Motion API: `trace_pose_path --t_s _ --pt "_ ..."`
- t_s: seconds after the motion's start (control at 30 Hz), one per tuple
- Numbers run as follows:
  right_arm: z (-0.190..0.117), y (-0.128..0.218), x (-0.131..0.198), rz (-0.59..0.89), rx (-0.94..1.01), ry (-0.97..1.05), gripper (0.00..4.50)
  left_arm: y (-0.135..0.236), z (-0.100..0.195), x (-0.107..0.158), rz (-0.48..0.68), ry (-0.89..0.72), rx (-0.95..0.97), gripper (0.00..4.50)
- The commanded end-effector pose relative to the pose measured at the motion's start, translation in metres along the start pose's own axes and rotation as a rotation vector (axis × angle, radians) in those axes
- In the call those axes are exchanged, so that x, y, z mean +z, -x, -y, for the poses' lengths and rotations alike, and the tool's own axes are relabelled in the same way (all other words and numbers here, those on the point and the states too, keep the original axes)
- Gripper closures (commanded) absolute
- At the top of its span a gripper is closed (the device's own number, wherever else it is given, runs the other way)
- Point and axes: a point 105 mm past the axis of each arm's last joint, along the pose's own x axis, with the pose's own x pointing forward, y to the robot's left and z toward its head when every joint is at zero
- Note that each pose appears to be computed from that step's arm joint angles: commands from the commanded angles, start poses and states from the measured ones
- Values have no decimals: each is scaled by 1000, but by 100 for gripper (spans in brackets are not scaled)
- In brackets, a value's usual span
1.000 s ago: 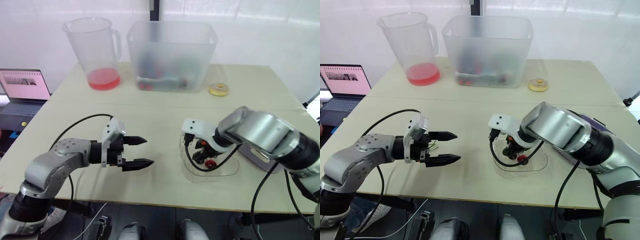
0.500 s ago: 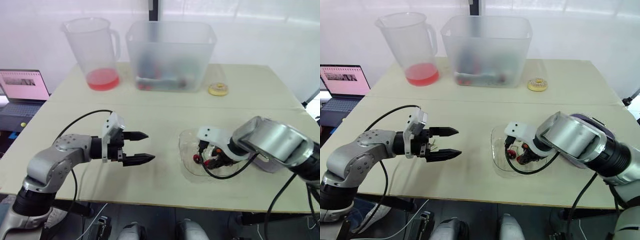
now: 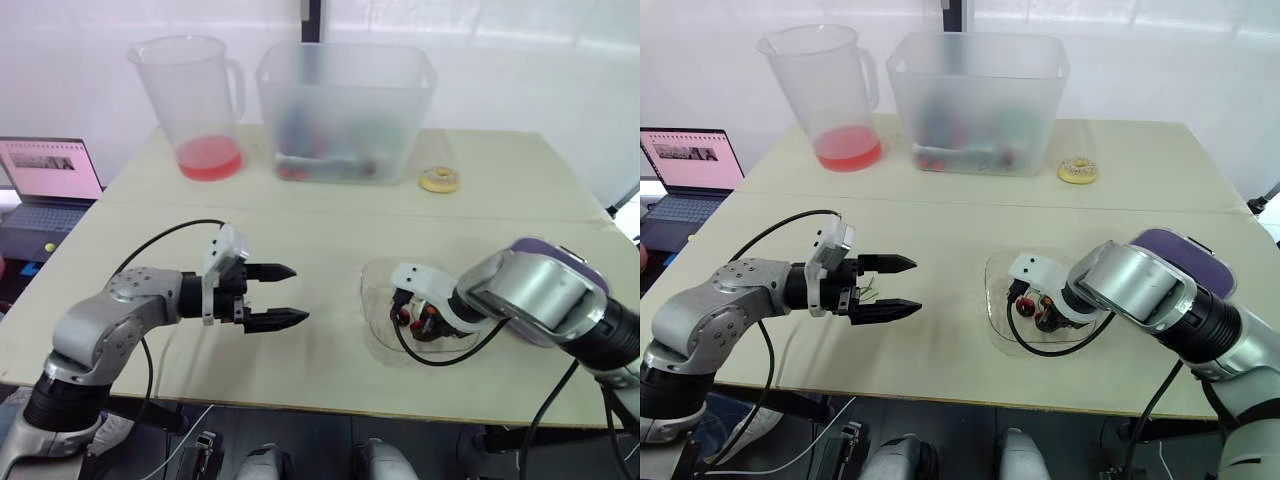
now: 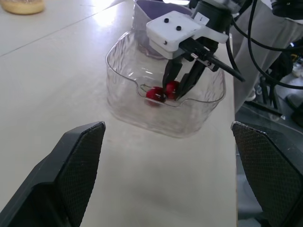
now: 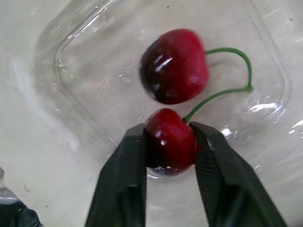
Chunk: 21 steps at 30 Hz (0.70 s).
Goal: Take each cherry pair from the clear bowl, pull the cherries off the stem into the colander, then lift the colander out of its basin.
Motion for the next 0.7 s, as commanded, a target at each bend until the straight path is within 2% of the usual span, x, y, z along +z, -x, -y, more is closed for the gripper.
trace_pose_path --t_s 0.03,0.2,0.43,0.5,0.57,0.7 --pt "4 12 6 35 -34 14 362 1 0 12 15 -60 -2 0" --pt "0 43 19 122 -27 105 362 2 -3 17 44 -50 -5 0" --pt "5 113 39 421 -94 392 362 -1 -17 55 226 38 9 0" --pt "9 127 45 489 -172 507 362 0 -20 69 282 65 -1 0" --pt "20 139 54 588 -263 517 362 0 -25 82 328 83 1 0" --pt "33 148 76 740 -488 670 362 -9 -45 112 400 68 96 0"
